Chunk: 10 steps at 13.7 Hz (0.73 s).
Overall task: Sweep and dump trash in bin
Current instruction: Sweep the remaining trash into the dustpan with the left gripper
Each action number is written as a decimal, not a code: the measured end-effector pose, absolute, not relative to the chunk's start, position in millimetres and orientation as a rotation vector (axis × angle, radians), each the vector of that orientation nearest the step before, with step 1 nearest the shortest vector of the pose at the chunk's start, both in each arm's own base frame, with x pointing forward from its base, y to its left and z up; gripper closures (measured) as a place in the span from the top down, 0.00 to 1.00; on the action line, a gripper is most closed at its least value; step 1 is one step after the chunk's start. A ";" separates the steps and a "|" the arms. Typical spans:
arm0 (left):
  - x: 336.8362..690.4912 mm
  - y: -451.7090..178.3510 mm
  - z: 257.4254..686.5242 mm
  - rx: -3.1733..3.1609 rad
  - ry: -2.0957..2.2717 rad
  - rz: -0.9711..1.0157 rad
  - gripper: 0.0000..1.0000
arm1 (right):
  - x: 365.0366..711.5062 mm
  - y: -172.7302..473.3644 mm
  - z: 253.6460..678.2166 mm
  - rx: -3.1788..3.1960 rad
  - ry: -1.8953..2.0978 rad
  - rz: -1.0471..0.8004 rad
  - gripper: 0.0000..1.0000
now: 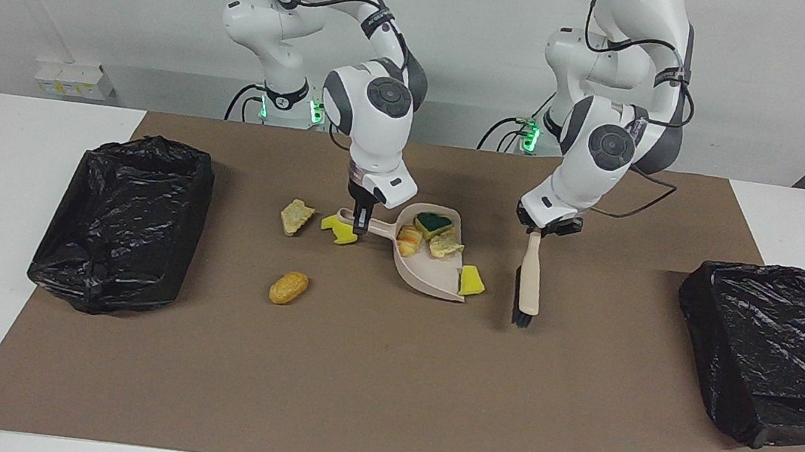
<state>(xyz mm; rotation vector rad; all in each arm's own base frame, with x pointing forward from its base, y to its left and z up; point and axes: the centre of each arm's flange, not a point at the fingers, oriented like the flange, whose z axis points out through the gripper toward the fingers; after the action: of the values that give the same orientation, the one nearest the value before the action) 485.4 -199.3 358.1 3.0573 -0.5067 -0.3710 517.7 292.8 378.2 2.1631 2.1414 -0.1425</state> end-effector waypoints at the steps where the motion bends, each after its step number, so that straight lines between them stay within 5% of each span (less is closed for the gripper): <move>1: 478.7 -213.0 354.7 3.052 -0.553 -0.383 0.27 | 517.7 292.8 378.2 2.163 2.141 -0.142 0.33; 10: 377.1 -359.8 377.4 3.098 -0.651 -0.358 0.27 | 517.6 291.7 376.9 2.165 2.140 -0.147 0.33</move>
<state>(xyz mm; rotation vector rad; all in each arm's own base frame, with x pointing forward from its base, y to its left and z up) 377.1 -359.8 377.4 3.0982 -0.6509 -0.3583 517.6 291.7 376.9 2.1651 2.1400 -0.1468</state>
